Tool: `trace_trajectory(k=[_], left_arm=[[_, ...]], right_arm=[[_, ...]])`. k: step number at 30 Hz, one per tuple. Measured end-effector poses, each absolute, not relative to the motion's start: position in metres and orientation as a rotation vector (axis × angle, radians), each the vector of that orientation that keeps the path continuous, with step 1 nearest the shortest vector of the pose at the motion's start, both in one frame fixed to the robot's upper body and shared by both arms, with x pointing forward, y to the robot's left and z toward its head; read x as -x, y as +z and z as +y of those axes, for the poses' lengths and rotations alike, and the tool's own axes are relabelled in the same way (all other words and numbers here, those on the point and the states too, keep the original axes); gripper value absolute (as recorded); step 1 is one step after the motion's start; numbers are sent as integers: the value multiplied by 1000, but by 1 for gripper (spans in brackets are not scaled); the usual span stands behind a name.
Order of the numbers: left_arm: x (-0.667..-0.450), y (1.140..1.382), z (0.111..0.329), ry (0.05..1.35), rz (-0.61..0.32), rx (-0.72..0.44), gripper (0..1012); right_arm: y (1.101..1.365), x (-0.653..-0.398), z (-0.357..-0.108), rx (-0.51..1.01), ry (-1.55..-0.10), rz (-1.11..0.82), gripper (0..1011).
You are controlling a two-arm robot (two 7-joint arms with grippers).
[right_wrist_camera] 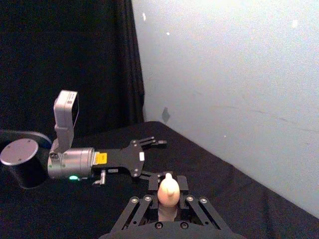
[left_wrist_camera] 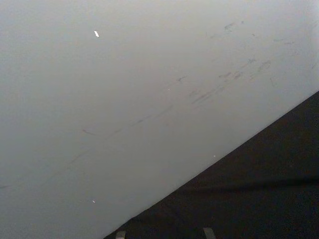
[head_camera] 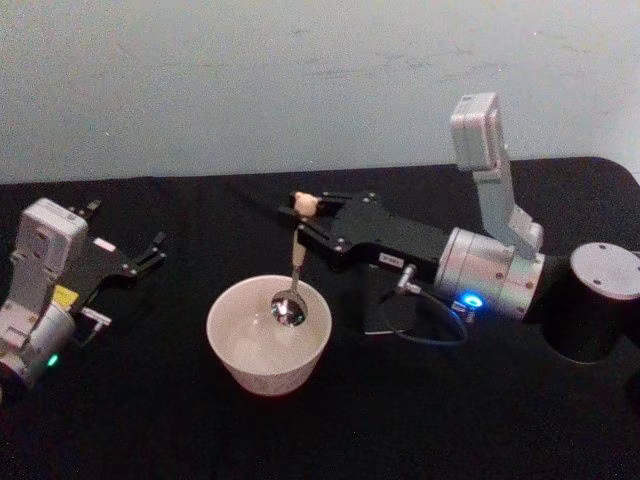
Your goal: Pick up the stirring spoon with one hand, stir inside the cup, then place it back in its original position.
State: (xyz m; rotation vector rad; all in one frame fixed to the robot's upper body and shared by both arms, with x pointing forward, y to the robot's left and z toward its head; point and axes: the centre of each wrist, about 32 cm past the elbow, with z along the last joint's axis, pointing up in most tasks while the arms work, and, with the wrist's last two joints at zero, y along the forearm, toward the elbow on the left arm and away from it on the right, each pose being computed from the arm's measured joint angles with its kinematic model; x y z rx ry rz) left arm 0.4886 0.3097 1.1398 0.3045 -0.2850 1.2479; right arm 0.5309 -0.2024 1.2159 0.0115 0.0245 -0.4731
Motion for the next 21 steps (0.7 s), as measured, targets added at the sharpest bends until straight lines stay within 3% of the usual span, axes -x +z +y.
trace_trajectory(k=[21], left_arm=[[-489,1140,310,1248,-285,-305,1001]], right_arm=[[1198,-539,-168,54,-399,-1,213]])
